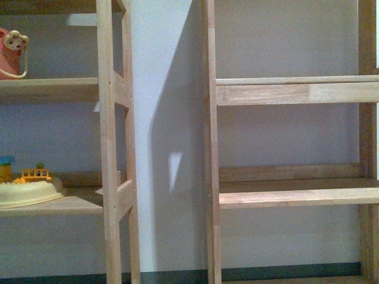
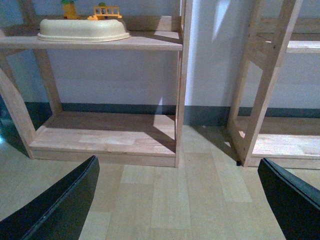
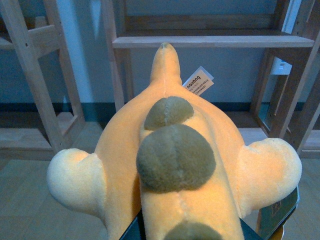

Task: Put away toys

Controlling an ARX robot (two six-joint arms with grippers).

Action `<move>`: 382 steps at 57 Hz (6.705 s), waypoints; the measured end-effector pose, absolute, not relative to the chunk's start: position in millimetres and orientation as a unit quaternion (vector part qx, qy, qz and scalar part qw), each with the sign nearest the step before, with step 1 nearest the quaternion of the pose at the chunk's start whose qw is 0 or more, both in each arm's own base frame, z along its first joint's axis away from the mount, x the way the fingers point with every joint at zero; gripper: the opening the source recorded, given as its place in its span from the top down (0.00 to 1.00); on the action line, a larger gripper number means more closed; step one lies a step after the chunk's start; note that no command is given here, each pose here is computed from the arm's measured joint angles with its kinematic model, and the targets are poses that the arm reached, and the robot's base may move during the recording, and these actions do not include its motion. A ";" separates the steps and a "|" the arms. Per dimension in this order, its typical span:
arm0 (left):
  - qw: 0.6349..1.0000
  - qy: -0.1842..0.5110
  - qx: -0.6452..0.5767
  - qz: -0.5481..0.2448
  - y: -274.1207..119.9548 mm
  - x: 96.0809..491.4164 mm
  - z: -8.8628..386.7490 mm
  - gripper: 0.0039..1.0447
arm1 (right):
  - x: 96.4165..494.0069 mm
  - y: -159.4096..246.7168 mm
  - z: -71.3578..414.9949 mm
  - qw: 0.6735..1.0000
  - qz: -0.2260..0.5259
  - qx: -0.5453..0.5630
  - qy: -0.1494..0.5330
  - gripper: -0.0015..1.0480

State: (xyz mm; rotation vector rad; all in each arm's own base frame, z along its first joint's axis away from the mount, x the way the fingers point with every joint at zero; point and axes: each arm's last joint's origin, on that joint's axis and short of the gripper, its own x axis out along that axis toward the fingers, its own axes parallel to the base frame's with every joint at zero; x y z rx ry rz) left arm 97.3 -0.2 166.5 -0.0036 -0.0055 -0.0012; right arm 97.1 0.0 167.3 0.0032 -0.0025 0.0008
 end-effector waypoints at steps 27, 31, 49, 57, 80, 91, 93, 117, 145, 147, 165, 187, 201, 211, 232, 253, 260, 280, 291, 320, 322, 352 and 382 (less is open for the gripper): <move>1.000 -0.003 -0.002 -0.001 -0.2 97.3 166.5 0.06 | 97.1 0.0 167.3 1.000 0.000 0.002 -0.001 0.93; 1.000 -0.003 -0.002 -0.001 -0.2 97.3 166.5 0.06 | 97.1 0.0 167.3 1.000 0.000 0.002 -0.001 0.93; 1.000 -0.003 -0.002 -0.001 -0.2 97.3 166.5 0.06 | 97.1 0.0 167.3 1.000 0.000 0.002 -0.001 0.93; 1.000 -0.003 -0.002 -0.001 -0.2 97.2 166.5 0.06 | 97.1 0.0 167.3 1.000 0.000 0.002 -0.001 0.93; 1.000 -0.003 -0.002 -0.001 -0.2 97.3 166.5 0.06 | 99.4 7.3 176.7 0.991 -0.131 0.011 0.019 0.93; 1.000 -0.003 -0.002 -0.001 -0.2 97.3 166.5 0.06 | 99.1 22.3 225.8 0.992 -0.124 -0.008 -0.021 0.93; 1.000 -0.003 -0.002 -0.001 -0.2 97.3 166.4 0.06 | 99.3 23.9 235.3 0.992 -0.124 -0.009 -0.024 0.93; 1.000 -0.003 -0.002 -0.001 -0.2 97.3 166.5 0.06 | 99.4 41.6 366.8 0.982 -0.101 -0.024 -0.155 0.93; 1.000 -0.003 -0.002 -0.001 -0.2 97.3 166.5 0.06 | 100.8 28.6 466.6 0.962 -0.039 -0.082 -0.259 0.93; 1.000 -0.003 -0.002 -0.001 -0.2 97.3 166.5 0.06 | 101.0 26.1 471.0 0.961 -0.031 -0.080 -0.261 0.93; 1.000 -0.003 -0.002 -0.001 -0.2 97.3 166.5 0.06 | 120.6 3.9 519.2 0.950 -0.021 -0.050 -0.307 0.93; 1.000 -0.003 -0.002 -0.001 -0.2 97.3 166.4 0.06 | 221.3 -19.2 540.7 0.963 0.011 0.015 -0.268 0.93; 1.000 -0.003 -0.002 -0.001 -0.2 97.3 166.5 0.06 | 283.0 -20.0 541.6 0.965 0.046 0.085 -0.246 0.93; 1.000 -0.003 -0.002 -0.001 -0.2 97.3 166.5 0.06 | 314.1 -12.8 525.2 0.965 0.065 0.122 -0.224 0.93; 1.000 -0.003 -0.002 -0.001 -0.2 97.3 166.5 0.06 | 338.7 -3.7 514.3 0.962 0.071 0.160 -0.211 0.93; 1.000 -0.003 -0.002 -0.001 -0.2 97.3 166.5 0.06 | 362.0 9.9 516.8 0.959 0.091 0.185 -0.196 0.93; 1.000 -0.003 -0.002 -0.001 -0.2 97.3 166.4 0.06 | 368.3 15.5 518.7 0.958 0.095 0.195 -0.189 0.93; 1.000 -0.003 -0.002 -0.001 -0.2 97.3 166.5 0.06 | 369.8 29.6 521.5 0.964 0.065 0.195 -0.171 0.71; 1.000 -0.003 -0.002 -0.001 -0.2 97.3 166.5 0.06 | 368.5 28.0 523.5 0.967 0.036 0.183 -0.171 0.44; 1.000 -0.003 -0.002 -0.001 -0.2 97.3 166.5 0.06 | 364.8 26.5 529.3 0.973 -0.026 0.126 -0.193 0.06; 1.000 -0.003 -0.002 -0.001 -0.2 97.3 166.5 0.06 | 363.6 27.0 530.9 0.972 -0.027 0.124 -0.196 0.06; 1.000 -0.003 -0.002 -0.001 -0.2 97.3 166.5 0.06 | 290.6 19.7 563.0 0.942 -0.124 0.088 -0.299 0.06; 1.000 -0.003 -0.002 -0.001 -0.2 97.3 166.5 0.06 | 128.9 -17.2 448.4 0.936 -0.244 0.096 -0.233 0.06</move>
